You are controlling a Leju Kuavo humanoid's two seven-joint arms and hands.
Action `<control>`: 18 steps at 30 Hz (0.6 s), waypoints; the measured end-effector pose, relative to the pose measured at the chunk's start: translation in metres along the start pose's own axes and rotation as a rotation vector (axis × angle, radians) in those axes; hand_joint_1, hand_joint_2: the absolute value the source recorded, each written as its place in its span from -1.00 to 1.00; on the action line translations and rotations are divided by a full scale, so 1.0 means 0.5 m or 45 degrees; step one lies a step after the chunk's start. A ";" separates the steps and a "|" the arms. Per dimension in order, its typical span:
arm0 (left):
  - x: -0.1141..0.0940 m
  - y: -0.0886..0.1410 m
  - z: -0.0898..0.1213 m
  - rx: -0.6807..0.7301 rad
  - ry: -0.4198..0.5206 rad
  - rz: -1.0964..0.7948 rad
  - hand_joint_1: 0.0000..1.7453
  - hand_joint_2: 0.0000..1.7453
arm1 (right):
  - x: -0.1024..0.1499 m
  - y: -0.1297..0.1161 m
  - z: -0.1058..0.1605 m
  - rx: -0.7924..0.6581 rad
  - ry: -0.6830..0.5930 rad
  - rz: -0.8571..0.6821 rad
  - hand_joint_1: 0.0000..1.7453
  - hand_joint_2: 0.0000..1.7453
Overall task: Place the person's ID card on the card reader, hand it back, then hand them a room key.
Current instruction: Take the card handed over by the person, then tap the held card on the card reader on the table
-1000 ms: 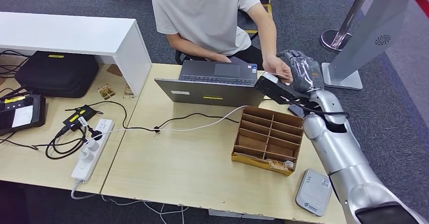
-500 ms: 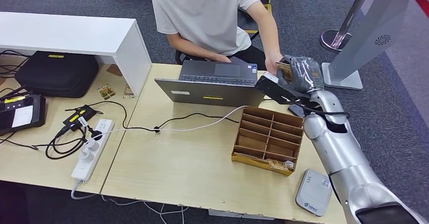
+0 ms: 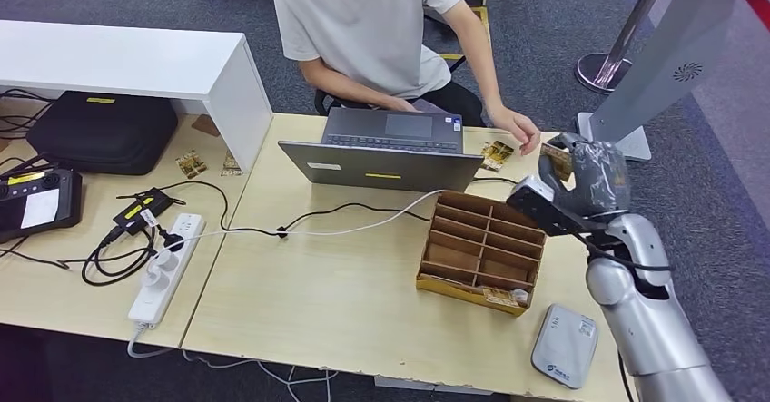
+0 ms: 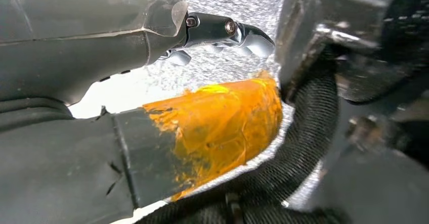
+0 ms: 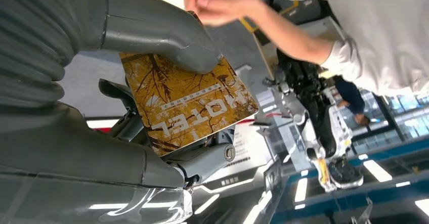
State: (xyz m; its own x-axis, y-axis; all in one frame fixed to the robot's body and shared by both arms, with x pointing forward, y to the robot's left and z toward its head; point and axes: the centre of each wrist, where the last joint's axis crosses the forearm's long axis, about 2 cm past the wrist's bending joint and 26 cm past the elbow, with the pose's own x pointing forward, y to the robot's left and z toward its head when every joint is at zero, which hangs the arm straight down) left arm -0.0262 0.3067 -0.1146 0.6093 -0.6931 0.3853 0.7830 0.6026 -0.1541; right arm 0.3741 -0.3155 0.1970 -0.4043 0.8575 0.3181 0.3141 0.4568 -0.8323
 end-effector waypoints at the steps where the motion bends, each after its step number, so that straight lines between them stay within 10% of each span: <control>1: -0.001 -0.002 0.000 0.002 -0.010 0.007 -1.00 -1.00 | -0.007 -0.006 0.023 -0.011 -0.002 0.006 1.00 1.00; 18: 0.001 -0.042 -0.005 0.041 -0.019 0.087 -1.00 -1.00 | -0.014 -0.062 0.359 0.004 0.033 0.067 1.00 1.00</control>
State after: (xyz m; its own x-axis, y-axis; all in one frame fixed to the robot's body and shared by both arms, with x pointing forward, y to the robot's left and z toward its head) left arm -0.0421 0.2927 -0.1137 0.6589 -0.6441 0.3885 0.7352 0.6608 -0.1513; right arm 0.2132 -0.3782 0.1392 -0.3651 0.8863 0.2851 0.3320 0.4100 -0.8495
